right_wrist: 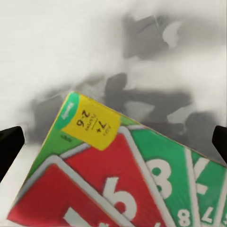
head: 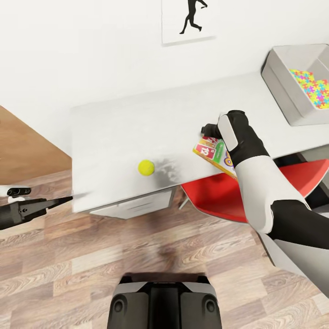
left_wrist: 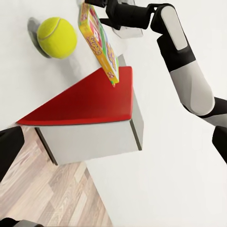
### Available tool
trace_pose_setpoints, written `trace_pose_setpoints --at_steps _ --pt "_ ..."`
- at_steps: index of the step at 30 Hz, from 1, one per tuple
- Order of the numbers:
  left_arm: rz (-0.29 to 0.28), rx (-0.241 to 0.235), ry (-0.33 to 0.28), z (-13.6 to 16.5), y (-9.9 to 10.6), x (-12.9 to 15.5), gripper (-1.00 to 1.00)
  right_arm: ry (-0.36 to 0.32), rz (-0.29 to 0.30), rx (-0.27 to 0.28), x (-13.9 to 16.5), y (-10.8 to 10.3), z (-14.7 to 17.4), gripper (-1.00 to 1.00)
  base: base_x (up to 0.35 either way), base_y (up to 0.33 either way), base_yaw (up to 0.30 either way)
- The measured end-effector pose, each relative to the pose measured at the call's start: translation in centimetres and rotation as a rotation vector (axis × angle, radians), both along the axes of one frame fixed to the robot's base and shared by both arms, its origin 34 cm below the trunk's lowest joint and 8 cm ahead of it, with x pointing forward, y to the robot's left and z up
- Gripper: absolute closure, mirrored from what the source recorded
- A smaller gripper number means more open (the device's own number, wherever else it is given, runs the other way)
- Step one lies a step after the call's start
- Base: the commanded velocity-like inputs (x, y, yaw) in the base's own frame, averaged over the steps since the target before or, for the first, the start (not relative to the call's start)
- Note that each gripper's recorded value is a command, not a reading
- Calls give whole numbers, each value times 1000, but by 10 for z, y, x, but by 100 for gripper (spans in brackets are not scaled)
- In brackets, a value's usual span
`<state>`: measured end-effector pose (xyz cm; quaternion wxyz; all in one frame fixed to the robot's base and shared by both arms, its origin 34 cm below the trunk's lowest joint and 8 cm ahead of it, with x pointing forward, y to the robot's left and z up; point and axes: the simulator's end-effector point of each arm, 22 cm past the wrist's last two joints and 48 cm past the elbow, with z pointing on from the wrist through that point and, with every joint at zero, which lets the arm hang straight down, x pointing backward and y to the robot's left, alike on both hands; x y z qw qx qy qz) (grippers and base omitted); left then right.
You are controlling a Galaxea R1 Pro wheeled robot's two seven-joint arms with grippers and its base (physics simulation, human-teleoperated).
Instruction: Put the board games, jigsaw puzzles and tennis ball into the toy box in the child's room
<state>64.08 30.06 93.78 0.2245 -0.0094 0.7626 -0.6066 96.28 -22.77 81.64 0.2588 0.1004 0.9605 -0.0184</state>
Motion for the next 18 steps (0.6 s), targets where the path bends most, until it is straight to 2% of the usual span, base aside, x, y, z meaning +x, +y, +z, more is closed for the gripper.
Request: trace_pose_setpoints --at_steps 8,18 --pt "0 -1 0 0 0 0 -100 0 0 1 0 0 0 -100 -20 53 -6" --pt "0 1 -11 6 0 1 -100 -22 -22 10 6 -3 13 -100 -1 2 -122"
